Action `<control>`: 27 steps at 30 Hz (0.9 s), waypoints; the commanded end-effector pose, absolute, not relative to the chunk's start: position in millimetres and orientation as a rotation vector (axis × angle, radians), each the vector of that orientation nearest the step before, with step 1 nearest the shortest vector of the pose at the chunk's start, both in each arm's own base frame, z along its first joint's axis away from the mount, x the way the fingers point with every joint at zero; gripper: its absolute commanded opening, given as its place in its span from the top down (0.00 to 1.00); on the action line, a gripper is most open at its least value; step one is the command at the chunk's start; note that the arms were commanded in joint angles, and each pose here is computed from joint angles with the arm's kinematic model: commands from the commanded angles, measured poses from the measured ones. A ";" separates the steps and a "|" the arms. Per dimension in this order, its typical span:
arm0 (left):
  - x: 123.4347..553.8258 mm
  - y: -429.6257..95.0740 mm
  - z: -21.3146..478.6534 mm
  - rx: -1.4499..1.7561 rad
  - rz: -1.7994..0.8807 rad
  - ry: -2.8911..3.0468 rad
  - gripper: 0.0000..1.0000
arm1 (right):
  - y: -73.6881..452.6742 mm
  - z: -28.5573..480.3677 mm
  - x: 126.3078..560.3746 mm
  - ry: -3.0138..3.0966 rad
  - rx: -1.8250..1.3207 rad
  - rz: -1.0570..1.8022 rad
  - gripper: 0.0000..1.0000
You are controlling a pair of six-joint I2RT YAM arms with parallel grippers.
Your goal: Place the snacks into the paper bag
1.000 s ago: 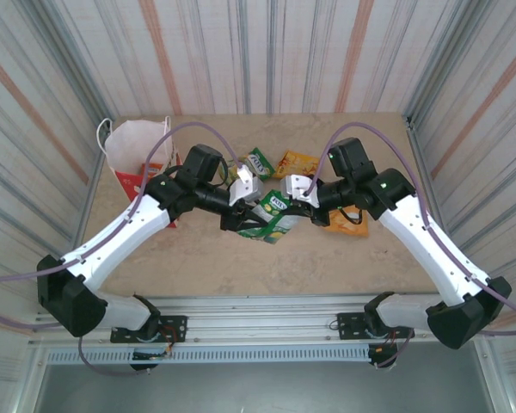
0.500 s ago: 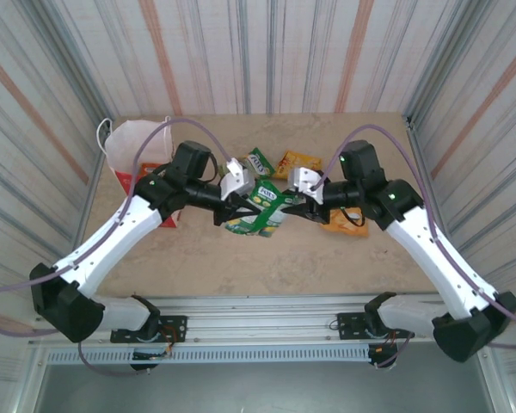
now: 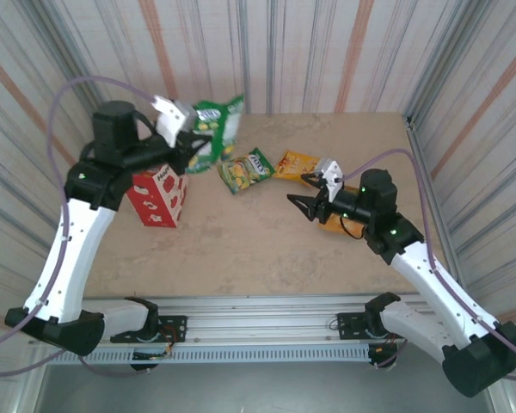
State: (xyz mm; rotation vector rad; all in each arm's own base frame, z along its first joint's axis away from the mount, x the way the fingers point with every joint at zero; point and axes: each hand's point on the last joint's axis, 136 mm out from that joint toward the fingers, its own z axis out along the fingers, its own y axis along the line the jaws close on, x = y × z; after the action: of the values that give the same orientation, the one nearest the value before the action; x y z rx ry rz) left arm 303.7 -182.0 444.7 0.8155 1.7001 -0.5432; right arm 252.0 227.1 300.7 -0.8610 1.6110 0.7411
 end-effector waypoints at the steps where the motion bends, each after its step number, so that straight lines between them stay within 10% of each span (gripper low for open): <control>1: 327.8 -145.7 474.5 0.640 -0.383 1.717 0.96 | 249.4 292.9 248.1 1.621 -0.828 0.812 0.33; 11: 359.9 -67.6 503.4 0.335 -0.044 1.730 0.96 | 303.0 250.1 230.9 1.736 -0.938 0.926 0.35; 27: 337.6 -16.1 408.6 0.183 -0.002 2.072 0.94 | 320.2 226.5 220.7 1.811 -0.990 0.992 0.35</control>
State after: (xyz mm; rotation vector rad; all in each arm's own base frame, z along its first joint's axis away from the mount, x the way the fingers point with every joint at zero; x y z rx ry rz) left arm 347.3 -10.8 394.0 0.2076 2.1260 0.0989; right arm 222.0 313.1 218.3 -0.9952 1.8226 0.9546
